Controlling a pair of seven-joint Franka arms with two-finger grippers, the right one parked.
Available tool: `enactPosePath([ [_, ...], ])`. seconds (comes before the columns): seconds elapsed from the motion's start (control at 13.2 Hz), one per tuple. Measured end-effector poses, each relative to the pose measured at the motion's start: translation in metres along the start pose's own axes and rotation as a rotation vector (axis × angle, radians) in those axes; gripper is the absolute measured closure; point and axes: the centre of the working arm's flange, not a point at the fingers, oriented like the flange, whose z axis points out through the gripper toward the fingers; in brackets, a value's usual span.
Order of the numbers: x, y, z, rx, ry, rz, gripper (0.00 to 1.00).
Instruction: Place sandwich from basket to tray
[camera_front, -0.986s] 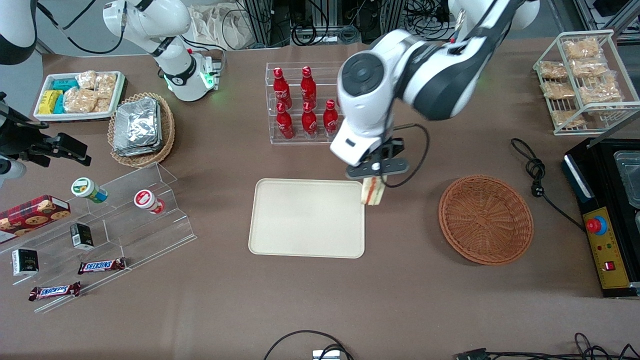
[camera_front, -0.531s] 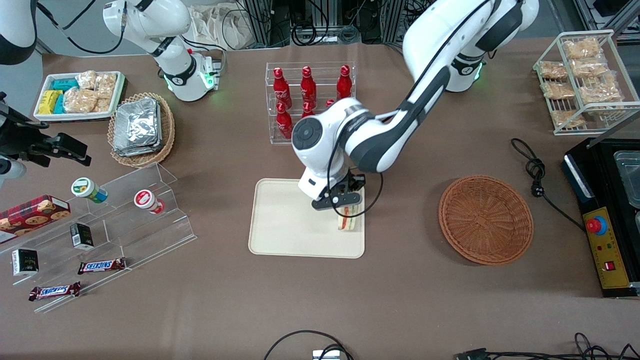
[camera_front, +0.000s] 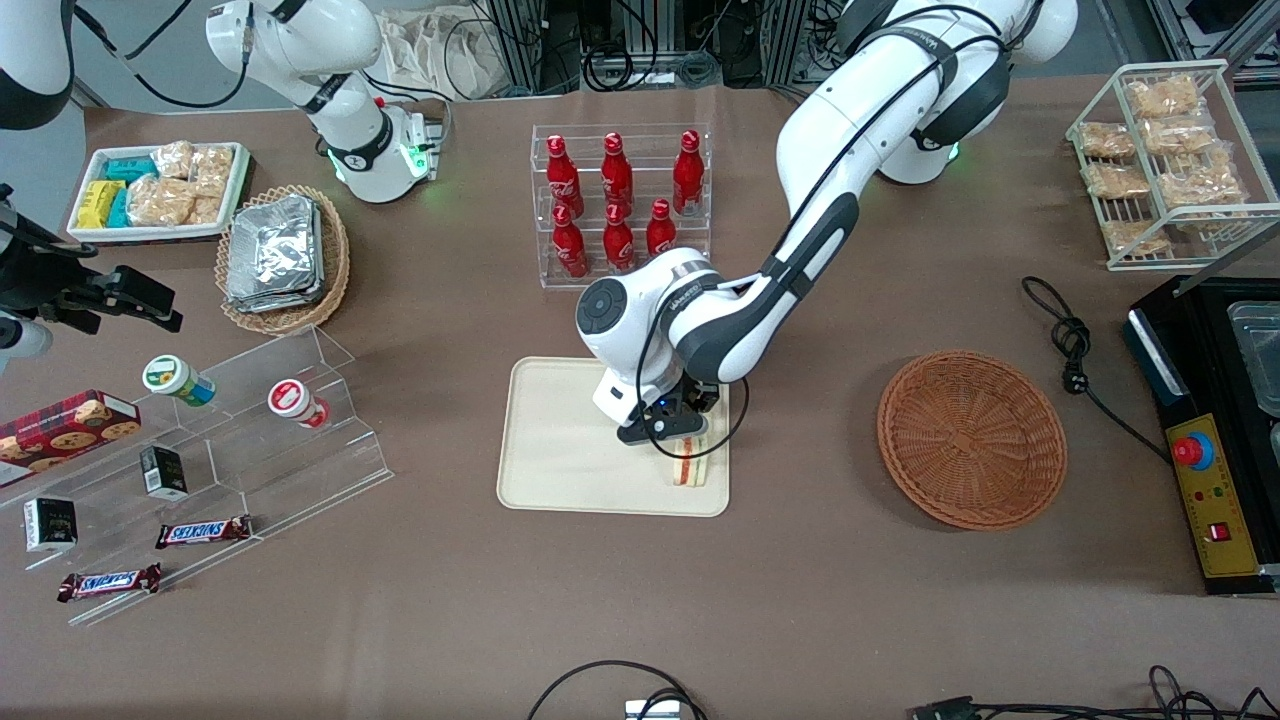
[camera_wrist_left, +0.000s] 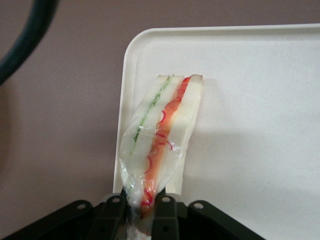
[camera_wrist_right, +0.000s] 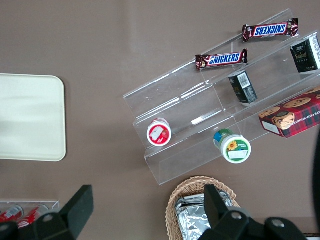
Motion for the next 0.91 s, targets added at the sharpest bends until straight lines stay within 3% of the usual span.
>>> enactPosePath([
  [0.38,0.003,0.001,-0.005,0.004,0.033,-0.091,0.23],
  [0.53,0.005,0.0,-0.012,-0.016,0.027,-0.14,0.03],
  [0.91,0.039,-0.05,-0.101,-0.154,-0.061,-0.191,0.0],
])
